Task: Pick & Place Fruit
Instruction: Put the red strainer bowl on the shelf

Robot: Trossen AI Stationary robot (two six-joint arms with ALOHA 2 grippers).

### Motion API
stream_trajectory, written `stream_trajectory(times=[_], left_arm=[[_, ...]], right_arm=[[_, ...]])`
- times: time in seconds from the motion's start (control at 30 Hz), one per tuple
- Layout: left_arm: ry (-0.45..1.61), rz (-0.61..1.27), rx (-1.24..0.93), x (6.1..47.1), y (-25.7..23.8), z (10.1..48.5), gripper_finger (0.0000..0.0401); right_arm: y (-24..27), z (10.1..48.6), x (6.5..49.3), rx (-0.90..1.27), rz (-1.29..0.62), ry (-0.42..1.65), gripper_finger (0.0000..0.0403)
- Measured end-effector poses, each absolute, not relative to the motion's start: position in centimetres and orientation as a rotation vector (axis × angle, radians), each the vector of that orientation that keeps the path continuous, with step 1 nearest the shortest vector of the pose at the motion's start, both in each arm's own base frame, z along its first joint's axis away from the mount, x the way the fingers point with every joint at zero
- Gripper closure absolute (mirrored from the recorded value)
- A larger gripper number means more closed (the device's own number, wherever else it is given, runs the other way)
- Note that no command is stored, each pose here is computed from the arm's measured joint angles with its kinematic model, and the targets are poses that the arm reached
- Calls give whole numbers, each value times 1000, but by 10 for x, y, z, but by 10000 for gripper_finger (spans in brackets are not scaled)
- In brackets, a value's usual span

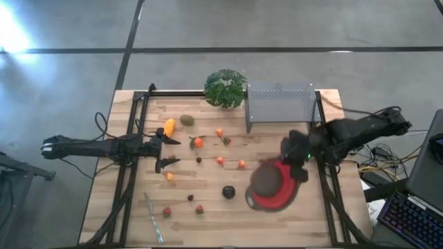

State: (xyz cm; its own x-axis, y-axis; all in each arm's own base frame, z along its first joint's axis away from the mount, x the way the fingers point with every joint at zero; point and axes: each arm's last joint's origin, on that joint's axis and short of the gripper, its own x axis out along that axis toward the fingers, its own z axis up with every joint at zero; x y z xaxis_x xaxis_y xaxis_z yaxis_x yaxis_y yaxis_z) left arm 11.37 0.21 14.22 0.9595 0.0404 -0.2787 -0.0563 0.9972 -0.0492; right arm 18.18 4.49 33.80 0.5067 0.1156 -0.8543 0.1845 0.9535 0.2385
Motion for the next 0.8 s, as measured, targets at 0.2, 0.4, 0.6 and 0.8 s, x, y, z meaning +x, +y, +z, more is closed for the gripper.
stream_trajectory(times=[0.2, 0.4, 0.6, 0.8], left_arm=[[282, 49, -57, 114, 2, 142, 36], [282, 49, -57, 114, 2, 142, 36], [282, 49, -57, 114, 2, 142, 36], [283, 49, -57, 114, 2, 142, 36]], right_arm=[[-3, 369, 168, 360, -208, 949, 383], [-56, 392, 161, 414, -368, 896, 383], [-119, 397, 154, 578, -476, 852, 383], [-180, 384, 148, 734, -554, 856, 383]])
